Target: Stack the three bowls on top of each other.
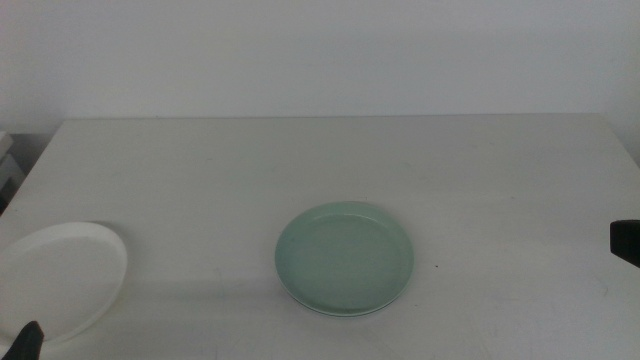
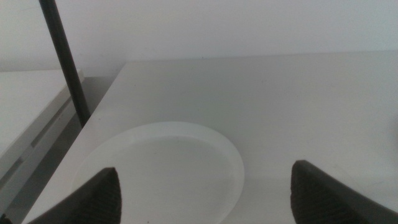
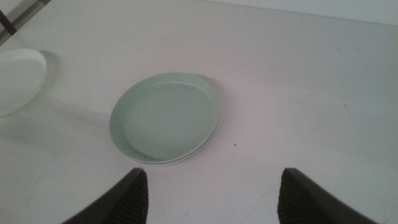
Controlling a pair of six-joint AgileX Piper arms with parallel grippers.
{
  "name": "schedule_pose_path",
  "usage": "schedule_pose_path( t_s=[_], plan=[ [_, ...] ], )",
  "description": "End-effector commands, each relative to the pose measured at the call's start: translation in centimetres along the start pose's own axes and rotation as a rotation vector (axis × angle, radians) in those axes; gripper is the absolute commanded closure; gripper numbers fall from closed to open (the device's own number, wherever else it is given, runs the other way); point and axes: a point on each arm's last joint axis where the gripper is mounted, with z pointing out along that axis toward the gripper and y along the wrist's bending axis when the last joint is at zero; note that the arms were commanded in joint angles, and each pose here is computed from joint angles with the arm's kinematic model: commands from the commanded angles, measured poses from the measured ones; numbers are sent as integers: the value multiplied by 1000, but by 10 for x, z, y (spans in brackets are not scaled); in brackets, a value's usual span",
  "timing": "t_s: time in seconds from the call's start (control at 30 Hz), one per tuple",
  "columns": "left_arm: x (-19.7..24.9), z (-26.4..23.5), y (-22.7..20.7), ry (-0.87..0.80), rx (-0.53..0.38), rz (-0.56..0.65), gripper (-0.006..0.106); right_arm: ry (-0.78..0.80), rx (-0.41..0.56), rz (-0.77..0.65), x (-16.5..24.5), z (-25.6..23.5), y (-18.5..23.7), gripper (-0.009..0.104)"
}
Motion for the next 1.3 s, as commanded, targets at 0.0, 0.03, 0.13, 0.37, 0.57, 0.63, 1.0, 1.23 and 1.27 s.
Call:
schedule_pose_path(
  t_s=[0.0, 0.03, 0.13, 0.37, 0.57, 0.63, 1.0, 1.23, 1.27],
  plan=[
    [-17, 0, 1, -79, -7, -12, -4, -84, 9, 0, -12, -5, 0, 42],
    [-25, 1, 1, -71, -6, -16, -4, -84, 9, 0, -12, -5, 0, 42],
    [-60, 4, 1, -50, -5, -18, -4, -84, 9, 0, -12, -5, 0, 42],
    [-139, 36, 1, 177, 13, -17, -4, -84, 9, 0, -12, -5, 0, 42],
    [-177, 69, -3, 397, 48, -89, -4, -84, 9, 0, -12, -5, 0, 42],
    [-180, 82, -3, 433, 49, -91, -4, -84, 9, 0, -12, -5, 0, 42],
    [-164, 142, 0, 462, 17, -158, -4, -84, 9, 0, -12, -5, 0, 42],
    [-172, 164, 32, 633, -33, -70, -4, -84, 9, -1, -12, -5, 0, 42],
    [-174, 169, 40, 655, -23, -69, -4, -84, 9, -1, -12, -5, 0, 42]
  ],
)
